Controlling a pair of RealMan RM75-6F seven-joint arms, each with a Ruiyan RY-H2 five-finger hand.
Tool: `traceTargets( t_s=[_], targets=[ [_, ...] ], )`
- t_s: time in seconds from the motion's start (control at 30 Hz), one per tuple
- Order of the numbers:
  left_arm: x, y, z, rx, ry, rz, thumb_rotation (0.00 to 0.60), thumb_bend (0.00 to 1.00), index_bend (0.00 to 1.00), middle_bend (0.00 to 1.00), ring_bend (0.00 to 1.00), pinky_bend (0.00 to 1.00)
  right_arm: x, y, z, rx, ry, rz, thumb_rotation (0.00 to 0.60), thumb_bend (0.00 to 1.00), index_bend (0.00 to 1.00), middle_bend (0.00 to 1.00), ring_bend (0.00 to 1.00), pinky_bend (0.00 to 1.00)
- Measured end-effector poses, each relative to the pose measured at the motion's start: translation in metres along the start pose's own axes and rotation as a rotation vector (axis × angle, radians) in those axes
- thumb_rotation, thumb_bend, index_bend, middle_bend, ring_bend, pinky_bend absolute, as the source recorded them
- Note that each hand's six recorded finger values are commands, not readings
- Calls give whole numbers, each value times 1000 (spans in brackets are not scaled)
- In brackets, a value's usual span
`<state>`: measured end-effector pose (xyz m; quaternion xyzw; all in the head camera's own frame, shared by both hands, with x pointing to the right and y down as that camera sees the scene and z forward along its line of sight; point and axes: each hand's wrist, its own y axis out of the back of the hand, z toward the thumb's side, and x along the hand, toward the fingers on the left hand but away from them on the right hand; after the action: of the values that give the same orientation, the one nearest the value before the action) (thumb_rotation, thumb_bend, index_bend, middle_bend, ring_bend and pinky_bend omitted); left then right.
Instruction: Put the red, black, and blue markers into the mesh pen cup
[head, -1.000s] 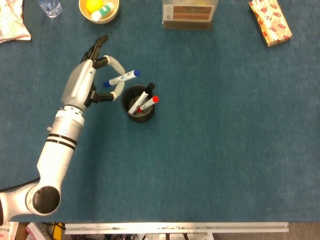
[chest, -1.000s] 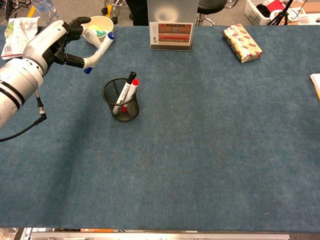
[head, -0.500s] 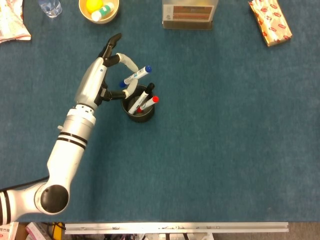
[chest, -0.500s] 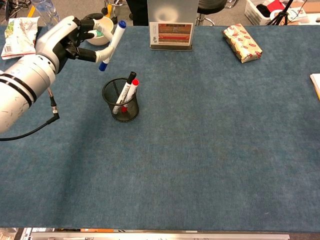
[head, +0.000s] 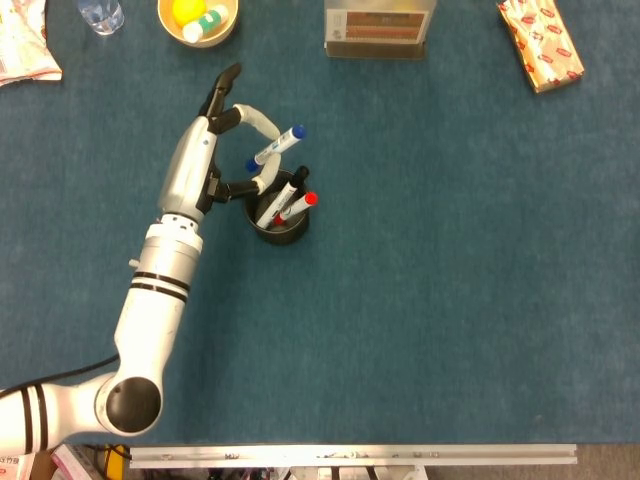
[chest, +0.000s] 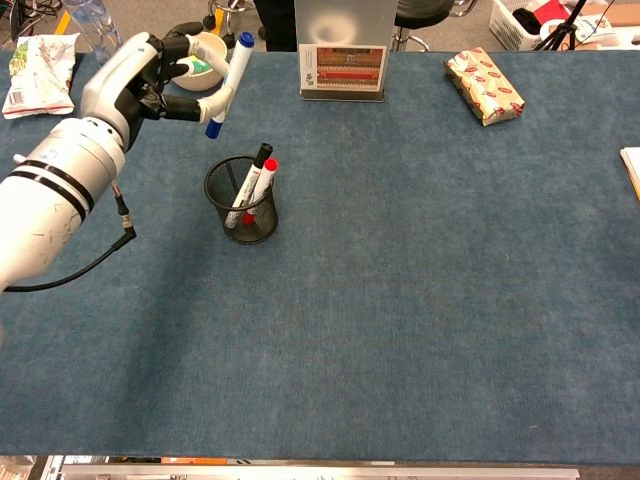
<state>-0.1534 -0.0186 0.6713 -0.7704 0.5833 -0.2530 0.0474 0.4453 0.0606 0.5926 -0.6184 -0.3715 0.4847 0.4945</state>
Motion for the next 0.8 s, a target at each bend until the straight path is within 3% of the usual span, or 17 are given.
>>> traceTargets(
  t_s=[0.8],
  targets=[
    [-7,-13,-30,-110,63,-23,600,367,570,0,0,13,3,1,-3,5,-11,-2,600,0,143,175,126,301]
  ],
)
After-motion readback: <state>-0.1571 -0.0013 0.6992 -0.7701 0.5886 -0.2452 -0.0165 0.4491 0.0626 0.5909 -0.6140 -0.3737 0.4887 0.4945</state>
